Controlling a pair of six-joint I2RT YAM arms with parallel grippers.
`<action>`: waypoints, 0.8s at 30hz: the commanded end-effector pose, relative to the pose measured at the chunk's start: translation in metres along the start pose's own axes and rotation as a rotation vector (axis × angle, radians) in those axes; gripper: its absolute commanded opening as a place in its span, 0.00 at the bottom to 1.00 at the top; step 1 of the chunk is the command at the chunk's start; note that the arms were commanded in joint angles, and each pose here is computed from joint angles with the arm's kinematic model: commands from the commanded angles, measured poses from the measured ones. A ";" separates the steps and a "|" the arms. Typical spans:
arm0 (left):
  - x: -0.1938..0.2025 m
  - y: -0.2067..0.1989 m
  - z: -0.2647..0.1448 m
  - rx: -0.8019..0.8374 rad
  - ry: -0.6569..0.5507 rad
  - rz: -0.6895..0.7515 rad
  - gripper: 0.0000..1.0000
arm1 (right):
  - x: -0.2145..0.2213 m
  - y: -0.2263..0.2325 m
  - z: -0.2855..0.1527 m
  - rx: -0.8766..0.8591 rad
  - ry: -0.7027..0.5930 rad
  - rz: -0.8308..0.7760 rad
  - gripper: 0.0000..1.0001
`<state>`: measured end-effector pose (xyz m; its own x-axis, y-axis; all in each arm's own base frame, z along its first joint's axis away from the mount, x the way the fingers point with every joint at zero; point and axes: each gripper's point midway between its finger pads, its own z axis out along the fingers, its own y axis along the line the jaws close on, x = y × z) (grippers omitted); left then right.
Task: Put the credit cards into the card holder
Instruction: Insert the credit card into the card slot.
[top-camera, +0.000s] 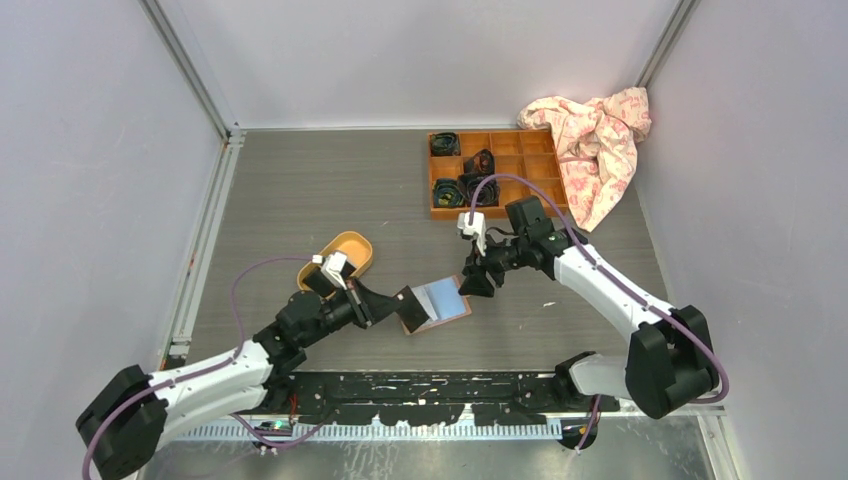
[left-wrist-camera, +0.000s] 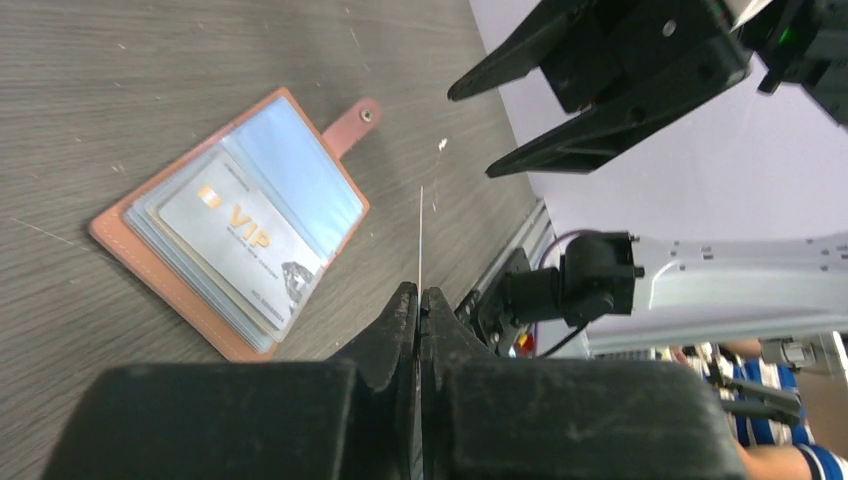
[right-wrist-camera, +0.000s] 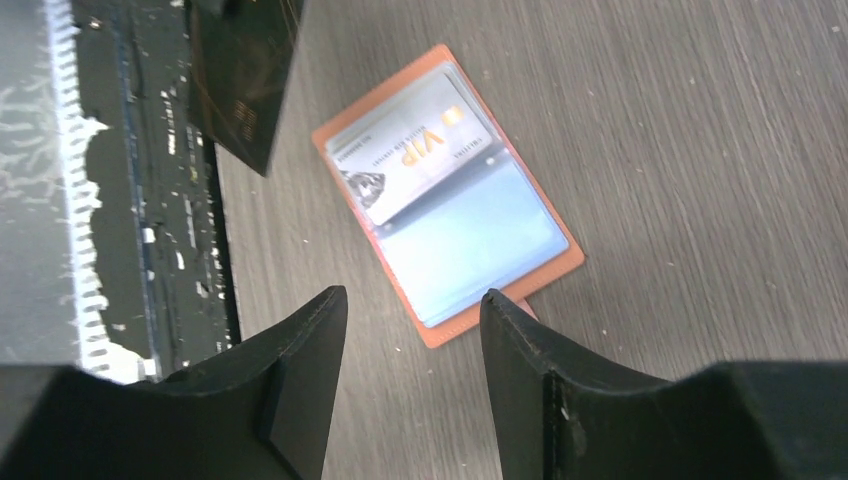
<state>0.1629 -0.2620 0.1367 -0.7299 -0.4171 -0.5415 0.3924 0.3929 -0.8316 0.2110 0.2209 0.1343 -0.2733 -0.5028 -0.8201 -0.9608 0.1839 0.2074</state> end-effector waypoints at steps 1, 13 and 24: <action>-0.020 0.002 0.001 -0.065 -0.087 -0.022 0.00 | -0.005 -0.021 -0.005 0.093 -0.018 -0.112 0.57; -0.020 0.002 0.021 -0.061 -0.073 -0.052 0.00 | 0.044 -0.004 0.013 -0.054 0.182 -0.396 0.67; -0.018 0.008 0.041 -0.068 -0.060 -0.061 0.00 | 0.070 -0.018 0.018 -0.032 0.272 -0.546 0.83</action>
<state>0.1899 -0.2719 0.1049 -0.7546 -0.4425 -0.4845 0.2473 0.4921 -0.8347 0.1909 0.1946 0.0637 0.1857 -0.7057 -0.6837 -0.9810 -0.1727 -0.0882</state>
